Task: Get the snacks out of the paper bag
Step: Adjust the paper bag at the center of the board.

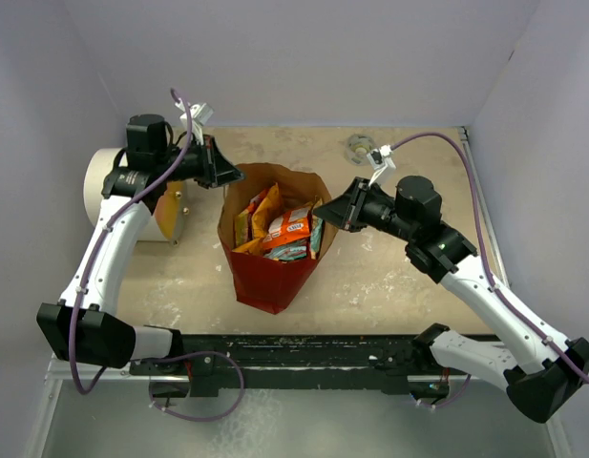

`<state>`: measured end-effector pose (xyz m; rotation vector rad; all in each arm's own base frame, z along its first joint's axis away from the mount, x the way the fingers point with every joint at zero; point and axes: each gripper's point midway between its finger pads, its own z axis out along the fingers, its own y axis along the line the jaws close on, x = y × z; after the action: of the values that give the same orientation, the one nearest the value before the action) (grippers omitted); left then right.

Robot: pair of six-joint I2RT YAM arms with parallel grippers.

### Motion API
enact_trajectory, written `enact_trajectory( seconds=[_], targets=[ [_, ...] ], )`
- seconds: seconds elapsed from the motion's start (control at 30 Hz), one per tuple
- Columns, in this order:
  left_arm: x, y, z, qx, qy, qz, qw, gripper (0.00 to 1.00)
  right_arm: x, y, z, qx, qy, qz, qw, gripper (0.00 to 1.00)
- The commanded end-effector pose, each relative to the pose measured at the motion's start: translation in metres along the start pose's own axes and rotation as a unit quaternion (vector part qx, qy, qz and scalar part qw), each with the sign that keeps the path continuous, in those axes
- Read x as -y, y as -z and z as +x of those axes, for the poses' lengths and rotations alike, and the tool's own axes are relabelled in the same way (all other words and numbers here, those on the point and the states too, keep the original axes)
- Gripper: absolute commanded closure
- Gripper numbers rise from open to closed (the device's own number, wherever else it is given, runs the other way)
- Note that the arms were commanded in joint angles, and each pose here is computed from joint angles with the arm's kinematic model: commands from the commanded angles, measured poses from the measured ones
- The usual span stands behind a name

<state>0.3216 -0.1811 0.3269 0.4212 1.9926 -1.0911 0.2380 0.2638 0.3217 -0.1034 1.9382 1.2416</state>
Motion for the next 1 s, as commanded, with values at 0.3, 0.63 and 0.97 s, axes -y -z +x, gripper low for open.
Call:
enact_trajectory(
  seconds=[0.3,0.63,0.97],
  targets=[
    [0.009,0.055,-0.126,0.161,-0.107,-0.115,0.974,1.0,-0.039,-0.043,-0.004,-0.04,0.06,-0.095,0.993,1.0],
    [0.04,0.068,-0.132,0.178,-0.178,-0.037,0.967,1.0,-0.04,-0.065,0.009,-0.042,0.038,-0.11,0.992,1.0],
    [0.073,0.04,-0.052,0.103,-0.124,0.16,0.974,1.0,0.033,-0.042,0.1,-0.121,-0.012,-0.05,0.991,1.0]
  ],
)
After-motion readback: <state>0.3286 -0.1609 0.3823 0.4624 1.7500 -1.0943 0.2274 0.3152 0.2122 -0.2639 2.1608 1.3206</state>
